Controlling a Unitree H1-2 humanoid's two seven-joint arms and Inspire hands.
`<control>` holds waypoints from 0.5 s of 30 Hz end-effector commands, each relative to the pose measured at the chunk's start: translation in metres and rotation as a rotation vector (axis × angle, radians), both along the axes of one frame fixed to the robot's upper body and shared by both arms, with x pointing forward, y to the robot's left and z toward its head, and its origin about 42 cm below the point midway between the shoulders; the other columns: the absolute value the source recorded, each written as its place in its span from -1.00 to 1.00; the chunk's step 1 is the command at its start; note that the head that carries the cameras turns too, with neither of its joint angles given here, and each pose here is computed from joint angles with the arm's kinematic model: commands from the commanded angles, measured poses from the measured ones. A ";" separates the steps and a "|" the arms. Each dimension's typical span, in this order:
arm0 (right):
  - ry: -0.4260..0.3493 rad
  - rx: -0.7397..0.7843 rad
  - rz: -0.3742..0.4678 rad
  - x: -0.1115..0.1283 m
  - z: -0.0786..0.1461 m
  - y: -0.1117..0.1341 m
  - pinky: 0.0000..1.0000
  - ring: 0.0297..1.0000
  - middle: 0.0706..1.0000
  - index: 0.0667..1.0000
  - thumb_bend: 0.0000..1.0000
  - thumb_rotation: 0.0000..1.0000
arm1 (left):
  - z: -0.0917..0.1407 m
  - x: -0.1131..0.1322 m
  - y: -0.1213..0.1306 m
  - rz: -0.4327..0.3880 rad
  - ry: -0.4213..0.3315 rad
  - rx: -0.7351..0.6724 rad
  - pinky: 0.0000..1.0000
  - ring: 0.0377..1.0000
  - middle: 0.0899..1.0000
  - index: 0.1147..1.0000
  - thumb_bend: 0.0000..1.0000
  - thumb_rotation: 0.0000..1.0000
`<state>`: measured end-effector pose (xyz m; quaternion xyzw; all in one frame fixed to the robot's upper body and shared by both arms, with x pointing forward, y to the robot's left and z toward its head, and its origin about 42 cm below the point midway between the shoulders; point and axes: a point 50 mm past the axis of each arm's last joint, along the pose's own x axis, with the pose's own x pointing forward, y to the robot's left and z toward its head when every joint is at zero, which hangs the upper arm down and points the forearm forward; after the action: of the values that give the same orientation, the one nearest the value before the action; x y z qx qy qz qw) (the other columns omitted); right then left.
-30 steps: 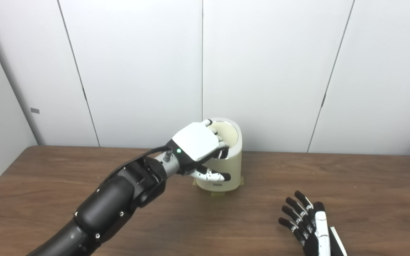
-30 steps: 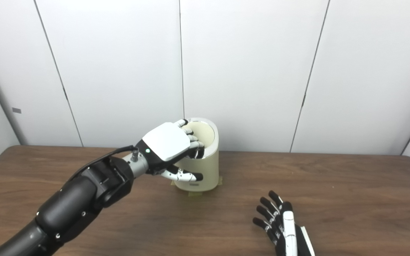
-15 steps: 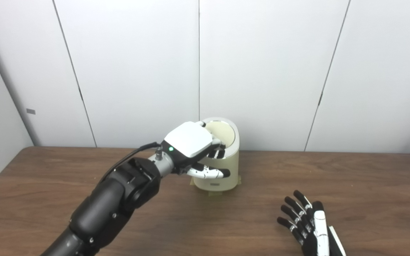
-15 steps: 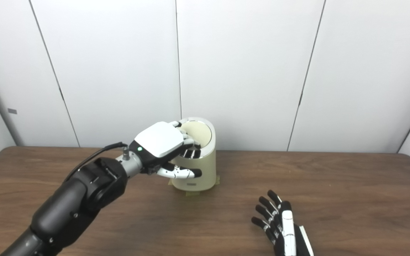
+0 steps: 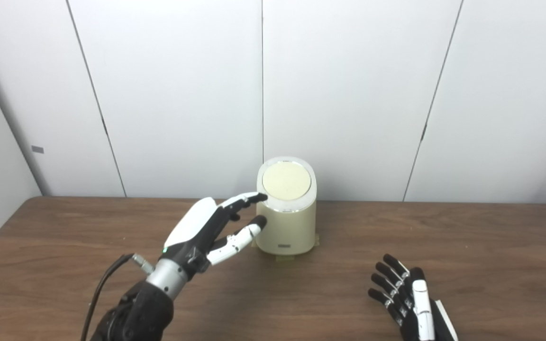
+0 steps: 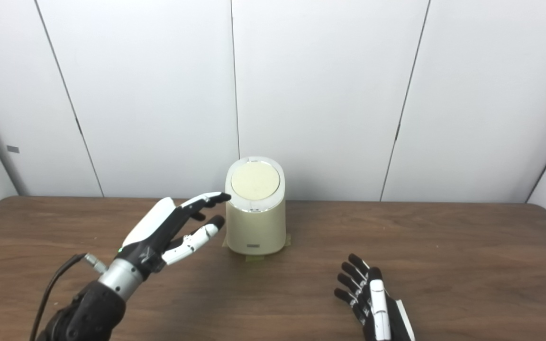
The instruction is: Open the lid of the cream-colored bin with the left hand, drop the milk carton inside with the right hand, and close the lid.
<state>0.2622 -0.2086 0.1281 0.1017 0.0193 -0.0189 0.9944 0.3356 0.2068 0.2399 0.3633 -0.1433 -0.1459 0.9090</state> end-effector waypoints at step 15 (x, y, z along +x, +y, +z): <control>-0.224 -0.042 0.044 0.005 0.025 -0.017 0.78 0.85 0.82 0.83 0.18 0.79 | -0.057 -0.068 0.039 0.186 0.164 -0.571 0.84 0.84 0.83 0.85 -0.32 1.00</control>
<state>0.2612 -0.2273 0.1364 0.0775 -0.0398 0.0015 0.9962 0.2622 0.2466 0.1715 0.1128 -0.0407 -0.0548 0.9913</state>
